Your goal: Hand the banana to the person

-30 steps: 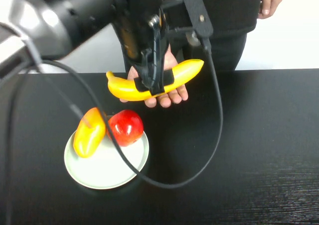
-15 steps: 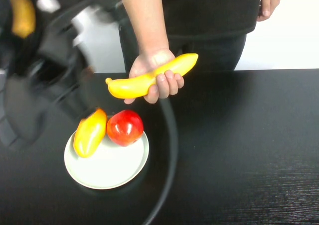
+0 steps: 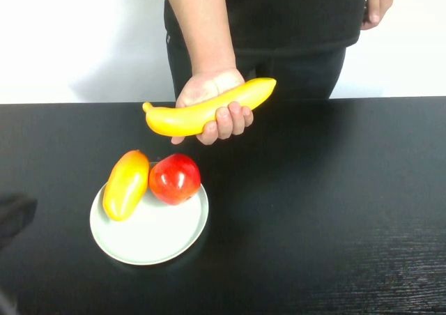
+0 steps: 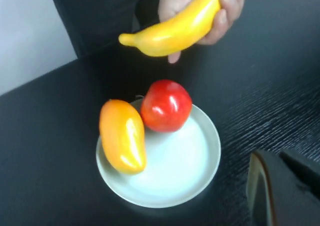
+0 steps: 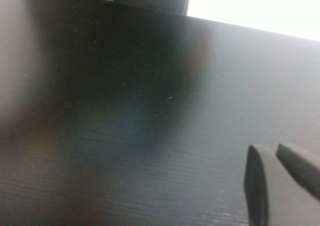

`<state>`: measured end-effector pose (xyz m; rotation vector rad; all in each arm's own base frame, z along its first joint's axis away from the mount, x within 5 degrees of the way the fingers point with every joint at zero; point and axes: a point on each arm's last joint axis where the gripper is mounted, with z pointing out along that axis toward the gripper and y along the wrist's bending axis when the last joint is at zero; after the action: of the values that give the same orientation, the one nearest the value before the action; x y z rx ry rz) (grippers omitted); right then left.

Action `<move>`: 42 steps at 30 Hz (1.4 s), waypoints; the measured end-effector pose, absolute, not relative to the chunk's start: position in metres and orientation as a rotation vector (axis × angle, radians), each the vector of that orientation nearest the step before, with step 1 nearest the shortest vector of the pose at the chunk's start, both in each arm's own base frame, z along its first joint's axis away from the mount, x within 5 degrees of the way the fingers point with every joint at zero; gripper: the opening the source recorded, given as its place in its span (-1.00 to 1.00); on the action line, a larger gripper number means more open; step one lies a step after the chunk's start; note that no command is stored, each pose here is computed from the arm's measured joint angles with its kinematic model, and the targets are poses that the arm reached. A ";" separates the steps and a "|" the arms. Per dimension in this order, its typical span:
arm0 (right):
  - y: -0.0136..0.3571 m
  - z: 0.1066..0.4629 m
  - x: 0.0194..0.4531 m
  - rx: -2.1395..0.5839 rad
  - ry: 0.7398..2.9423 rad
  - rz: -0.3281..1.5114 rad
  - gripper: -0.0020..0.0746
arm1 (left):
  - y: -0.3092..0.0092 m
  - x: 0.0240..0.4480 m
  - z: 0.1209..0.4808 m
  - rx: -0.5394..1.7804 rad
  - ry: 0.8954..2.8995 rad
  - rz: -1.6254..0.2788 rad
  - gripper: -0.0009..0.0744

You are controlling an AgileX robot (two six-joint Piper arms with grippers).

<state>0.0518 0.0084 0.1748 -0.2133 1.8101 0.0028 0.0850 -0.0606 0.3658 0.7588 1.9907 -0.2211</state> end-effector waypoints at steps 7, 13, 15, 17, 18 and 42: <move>0.008 0.175 0.052 -0.213 1.810 0.003 -0.97 | -0.047 0.071 0.337 0.703 2.009 -0.266 -0.98; 0.008 0.175 0.052 -0.213 1.810 0.003 -0.97 | -0.053 0.075 0.326 0.716 1.842 -0.298 -0.98; 0.008 0.175 0.052 -0.213 1.810 0.003 -0.97 | -0.056 0.076 0.318 0.718 1.756 -0.321 -0.98; 0.008 0.175 0.052 -0.213 1.810 0.003 -0.97 | -0.058 0.075 0.307 0.737 1.676 -0.331 -0.98; 0.008 0.175 0.052 -0.213 1.810 0.003 -0.97 | -0.058 0.074 0.300 0.737 1.641 -0.337 -0.98; 0.008 0.175 0.052 -0.213 1.810 0.003 -0.97 | -0.007 0.056 0.199 0.096 1.559 -0.095 -0.98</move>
<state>0.0518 0.0084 0.1748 -0.2135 1.8101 0.0026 0.0561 -0.0068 0.1994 0.0963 1.5590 -0.0954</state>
